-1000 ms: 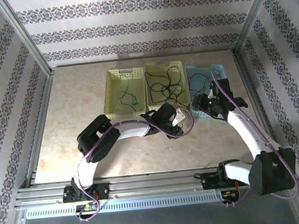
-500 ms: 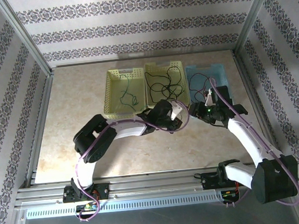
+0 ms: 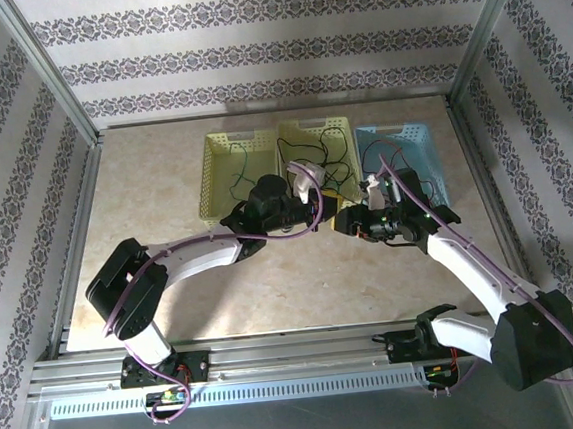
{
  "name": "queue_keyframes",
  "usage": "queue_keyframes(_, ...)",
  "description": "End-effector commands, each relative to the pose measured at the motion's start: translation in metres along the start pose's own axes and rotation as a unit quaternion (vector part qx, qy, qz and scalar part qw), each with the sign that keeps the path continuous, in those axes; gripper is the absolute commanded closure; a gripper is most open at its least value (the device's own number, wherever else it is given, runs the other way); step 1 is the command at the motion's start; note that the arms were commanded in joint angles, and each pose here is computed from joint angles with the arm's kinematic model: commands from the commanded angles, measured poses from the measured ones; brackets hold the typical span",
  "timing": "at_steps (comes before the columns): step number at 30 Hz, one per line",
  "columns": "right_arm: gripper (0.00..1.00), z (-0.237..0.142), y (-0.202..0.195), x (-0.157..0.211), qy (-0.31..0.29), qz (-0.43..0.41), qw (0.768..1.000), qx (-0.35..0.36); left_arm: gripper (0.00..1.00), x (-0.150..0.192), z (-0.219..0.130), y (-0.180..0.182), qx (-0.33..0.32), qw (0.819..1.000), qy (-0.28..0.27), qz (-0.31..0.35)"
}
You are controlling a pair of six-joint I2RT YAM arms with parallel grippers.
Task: Untangle the cables
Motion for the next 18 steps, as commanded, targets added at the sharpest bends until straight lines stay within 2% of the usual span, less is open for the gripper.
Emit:
queue_keyframes(1, 0.51, -0.007, 0.021, -0.016, -0.033, -0.036, 0.998, -0.040, 1.00, -0.012, -0.008, 0.001, 0.028, 0.998, -0.040, -0.031)
queue_keyframes(7, 0.53, -0.021, 0.021, -0.025, -0.068, -0.026, 0.995, -0.069, 1.00, -0.020, -0.020, 0.013, 0.042, 0.994, -0.079, -0.069)
queue_keyframes(18, 0.56, -0.022, 0.033, -0.036, -0.087, -0.025, 0.988, -0.127, 1.00, -0.023, -0.023, 0.009, 0.062, 0.992, -0.084, -0.076)
Point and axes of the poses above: each hand's point on the last joint's axis, 136 mm out from that joint toward the fingers, its own z axis out along the fingers, its own y axis along the line the jaws close on, x = y × z, the point moved 8 cm from there along -z, back along the fingers, and after that the axes turned 2 degrees about z, right-handed, at the moved point
